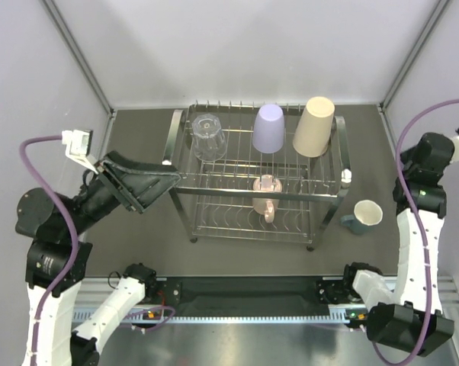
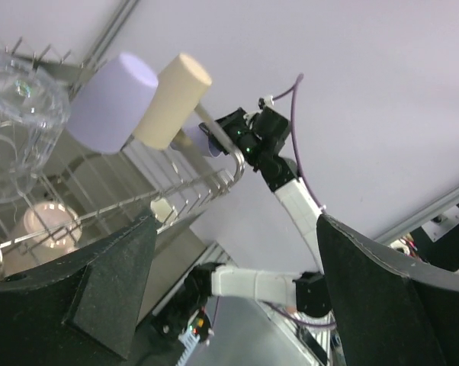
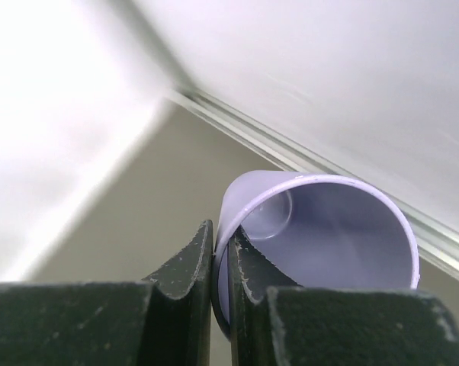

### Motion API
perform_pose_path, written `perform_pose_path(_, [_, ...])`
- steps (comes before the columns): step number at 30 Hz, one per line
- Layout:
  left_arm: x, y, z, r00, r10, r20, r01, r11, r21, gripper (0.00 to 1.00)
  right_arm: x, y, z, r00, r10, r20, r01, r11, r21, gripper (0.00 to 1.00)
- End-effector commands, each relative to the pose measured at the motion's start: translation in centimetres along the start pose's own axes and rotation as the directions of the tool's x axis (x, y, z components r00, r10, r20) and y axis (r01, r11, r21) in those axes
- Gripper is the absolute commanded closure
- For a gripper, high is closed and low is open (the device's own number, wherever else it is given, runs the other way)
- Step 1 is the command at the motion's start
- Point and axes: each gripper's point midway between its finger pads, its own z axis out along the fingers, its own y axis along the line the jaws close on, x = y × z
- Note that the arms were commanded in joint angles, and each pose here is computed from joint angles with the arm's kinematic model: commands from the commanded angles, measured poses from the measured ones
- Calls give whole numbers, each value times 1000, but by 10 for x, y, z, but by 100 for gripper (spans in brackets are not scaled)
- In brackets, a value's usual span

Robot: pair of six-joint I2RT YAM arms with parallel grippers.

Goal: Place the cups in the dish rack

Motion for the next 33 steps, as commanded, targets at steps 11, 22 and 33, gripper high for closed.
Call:
perform_pose_path(11, [-73,-42,0,945,47,325,-81,992,92,6,-222,201,-163,791,607,81,-177,353,-919,100])
perform_pose_path(22, [-126,-24,29,881,-48,471,20,998,63,2,-221,280,-323,796,400,-454,-269,-438,-858,100])
perform_pose_path(33, [-135,-12,33,840,-129,527,82,990,111,2,-141,334,-433,815,129,-565,-386,-606,-696,100])
